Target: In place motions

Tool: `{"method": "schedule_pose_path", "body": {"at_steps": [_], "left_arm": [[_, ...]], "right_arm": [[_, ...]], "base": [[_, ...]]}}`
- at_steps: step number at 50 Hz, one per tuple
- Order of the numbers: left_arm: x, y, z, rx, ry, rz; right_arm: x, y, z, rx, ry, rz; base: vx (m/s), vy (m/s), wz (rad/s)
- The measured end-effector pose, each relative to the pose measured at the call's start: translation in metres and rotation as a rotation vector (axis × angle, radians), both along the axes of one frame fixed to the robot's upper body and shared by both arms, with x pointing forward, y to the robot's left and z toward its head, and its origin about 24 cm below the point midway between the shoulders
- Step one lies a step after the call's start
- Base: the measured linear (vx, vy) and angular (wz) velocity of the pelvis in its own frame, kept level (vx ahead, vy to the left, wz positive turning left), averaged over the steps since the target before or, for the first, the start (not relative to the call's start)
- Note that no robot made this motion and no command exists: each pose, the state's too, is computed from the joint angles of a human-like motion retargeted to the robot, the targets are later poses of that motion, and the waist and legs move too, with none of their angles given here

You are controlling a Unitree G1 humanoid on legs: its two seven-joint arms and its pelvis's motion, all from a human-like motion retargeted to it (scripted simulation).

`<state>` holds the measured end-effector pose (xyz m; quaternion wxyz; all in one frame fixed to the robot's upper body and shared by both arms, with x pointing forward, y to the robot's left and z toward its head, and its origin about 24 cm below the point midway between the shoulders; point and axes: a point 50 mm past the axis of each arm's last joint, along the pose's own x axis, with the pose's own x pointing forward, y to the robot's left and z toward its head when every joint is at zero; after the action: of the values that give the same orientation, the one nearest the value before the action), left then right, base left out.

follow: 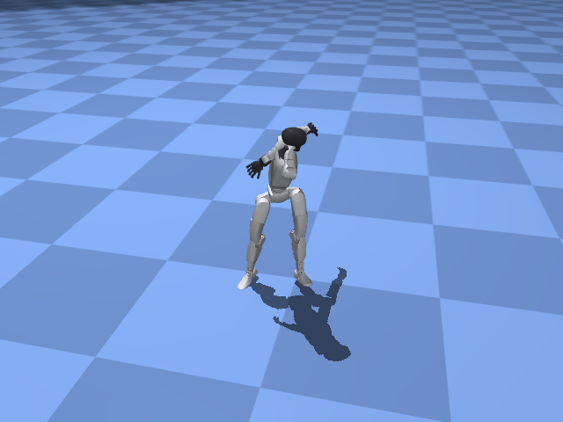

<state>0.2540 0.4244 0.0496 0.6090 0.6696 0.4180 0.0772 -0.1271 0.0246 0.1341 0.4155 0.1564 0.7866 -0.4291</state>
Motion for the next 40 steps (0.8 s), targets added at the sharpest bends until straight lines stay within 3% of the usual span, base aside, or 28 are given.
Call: {"method": "schedule_pose_path", "body": {"at_steps": [6,12,20,27,31,34,40], "left_arm": [[0.041,-0.038,0.003,0.076,0.106,-0.237],[0.050,-0.082,-0.028,-0.108,0.221,-0.350],[-0.023,-0.191,-0.135,-0.575,0.687,-0.586],[-0.100,-0.236,-0.158,-0.740,1.135,-0.849],[-0.115,-0.228,-0.153,-0.583,1.260,-1.011],[-0.127,-0.195,-0.154,-0.387,1.269,-1.035],[-0.172,-0.068,-0.140,0.005,1.346,-0.663]], "right_arm": [[0.030,0.041,-0.015,0.138,-0.077,-0.113],[0.071,0.080,-0.023,0.276,-0.223,-0.254],[0.076,0.112,-0.012,0.445,-0.285,-0.285],[0.072,0.156,0.018,0.838,-0.269,-0.080],[0.067,0.174,0.038,1.019,-0.223,0.064],[0.065,0.181,0.047,1.106,-0.230,0.151],[0.070,0.176,0.038,1.053,-0.299,0.161]], "base": [[-0.01,-0.02,-1.60],[-0.07,0.13,-0.75],[0.16,-0.09,-1.16],[0.25,-0.18,-0.90],[0.35,-0.07,-0.19],[0.34,0.03,0.09],[0.32,0.05,0.46]]}}
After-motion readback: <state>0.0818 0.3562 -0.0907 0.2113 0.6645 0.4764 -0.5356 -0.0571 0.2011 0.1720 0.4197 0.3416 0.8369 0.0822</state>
